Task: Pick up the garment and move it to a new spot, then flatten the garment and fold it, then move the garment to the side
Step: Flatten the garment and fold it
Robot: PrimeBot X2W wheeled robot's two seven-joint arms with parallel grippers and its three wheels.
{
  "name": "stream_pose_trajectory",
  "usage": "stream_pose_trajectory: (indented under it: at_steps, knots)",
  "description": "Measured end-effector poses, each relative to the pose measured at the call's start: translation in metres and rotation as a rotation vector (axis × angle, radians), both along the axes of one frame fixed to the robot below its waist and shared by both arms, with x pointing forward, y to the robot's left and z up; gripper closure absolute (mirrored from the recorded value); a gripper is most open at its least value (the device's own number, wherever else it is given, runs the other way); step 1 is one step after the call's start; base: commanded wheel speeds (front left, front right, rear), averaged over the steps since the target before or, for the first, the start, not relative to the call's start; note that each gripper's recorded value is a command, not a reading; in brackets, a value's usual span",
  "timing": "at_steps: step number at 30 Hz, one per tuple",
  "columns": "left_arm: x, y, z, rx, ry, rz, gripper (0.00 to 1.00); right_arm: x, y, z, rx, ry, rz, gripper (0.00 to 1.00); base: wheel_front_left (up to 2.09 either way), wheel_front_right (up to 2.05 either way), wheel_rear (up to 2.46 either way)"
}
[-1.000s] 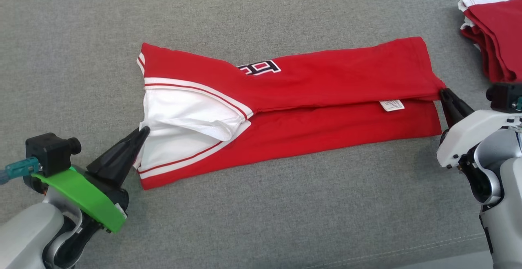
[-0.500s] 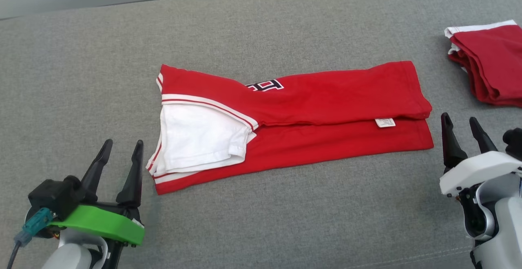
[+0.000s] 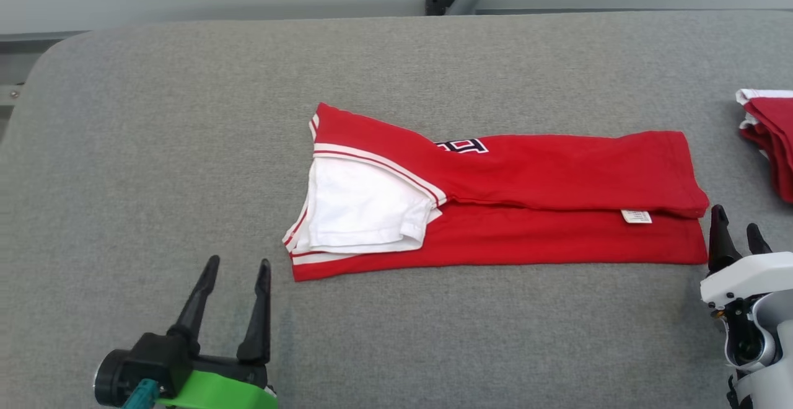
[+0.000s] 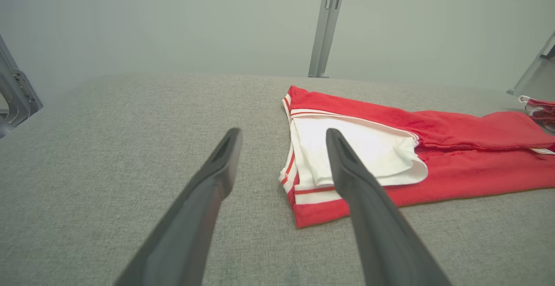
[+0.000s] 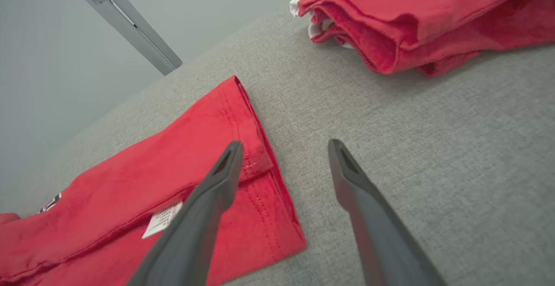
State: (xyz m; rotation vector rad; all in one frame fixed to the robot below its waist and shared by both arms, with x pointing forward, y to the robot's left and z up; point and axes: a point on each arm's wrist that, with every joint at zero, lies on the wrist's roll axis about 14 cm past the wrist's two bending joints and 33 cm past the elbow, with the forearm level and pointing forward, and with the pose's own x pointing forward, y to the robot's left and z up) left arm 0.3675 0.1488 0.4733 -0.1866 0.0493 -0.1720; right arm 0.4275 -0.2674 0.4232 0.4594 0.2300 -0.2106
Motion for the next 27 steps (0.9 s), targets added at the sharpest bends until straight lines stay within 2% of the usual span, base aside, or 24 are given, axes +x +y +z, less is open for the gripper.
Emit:
stream_pose_trajectory:
  at_steps: [10, 13, 17, 20, 22, 23, 24, 25, 26, 27]
  knots:
    - [-0.019, 0.008, -0.004, 0.039, 0.002, 0.032, 0.0, 0.024, 0.031, -0.03, 0.06, 0.121, 0.059, 0.0, 0.0, 0.0, 0.0]
    - [-0.019, 0.013, -0.003, 0.043, -0.004, 0.044, 0.0, 0.023, 0.034, -0.04, 0.044, 0.168, 0.076, 0.0, 0.0, 0.0, 0.0]
    - [-0.017, 0.011, 0.0, 0.046, -0.016, 0.037, 0.0, 0.023, 0.022, -0.041, -0.042, 0.186, 0.08, 0.0, 0.0, 0.0, 0.0]
    - [-0.016, 0.007, 0.002, 0.043, -0.024, 0.023, 0.0, 0.021, 0.02, -0.045, -0.053, 0.23, 0.085, 0.0, 0.0, 0.0, 0.0]
    - [-0.016, 0.004, 0.003, 0.039, -0.029, 0.011, 0.0, 0.019, 0.019, -0.049, -0.046, 0.273, 0.091, 0.21, 0.0, 0.0, 0.0]
    - [-0.015, 0.002, 0.004, 0.038, -0.031, 0.007, 0.0, 0.019, 0.019, -0.049, -0.046, 0.286, 0.095, 0.21, 0.0, 0.0, 0.0]
    - [-0.015, 0.001, 0.005, 0.036, -0.034, 0.004, 0.0, 0.019, 0.019, -0.049, -0.049, 0.294, 0.099, 0.37, 0.0, 0.0, 0.0]
    - [-0.015, -0.001, 0.005, 0.035, -0.036, 0.0, 0.0, 0.019, 0.019, -0.049, -0.05, 0.299, 0.099, 0.57, 0.0, 0.0, 0.0]
    - [-0.015, -0.002, 0.006, 0.037, -0.038, -0.005, 0.0, 0.019, 0.019, -0.049, -0.047, 0.301, 0.098, 0.69, 0.0, 0.0, 0.0]
    - [-0.015, -0.003, 0.006, 0.037, -0.04, -0.009, 0.0, 0.019, 0.021, -0.049, -0.045, 0.306, 0.101, 0.89, 0.0, 0.0, 0.0]
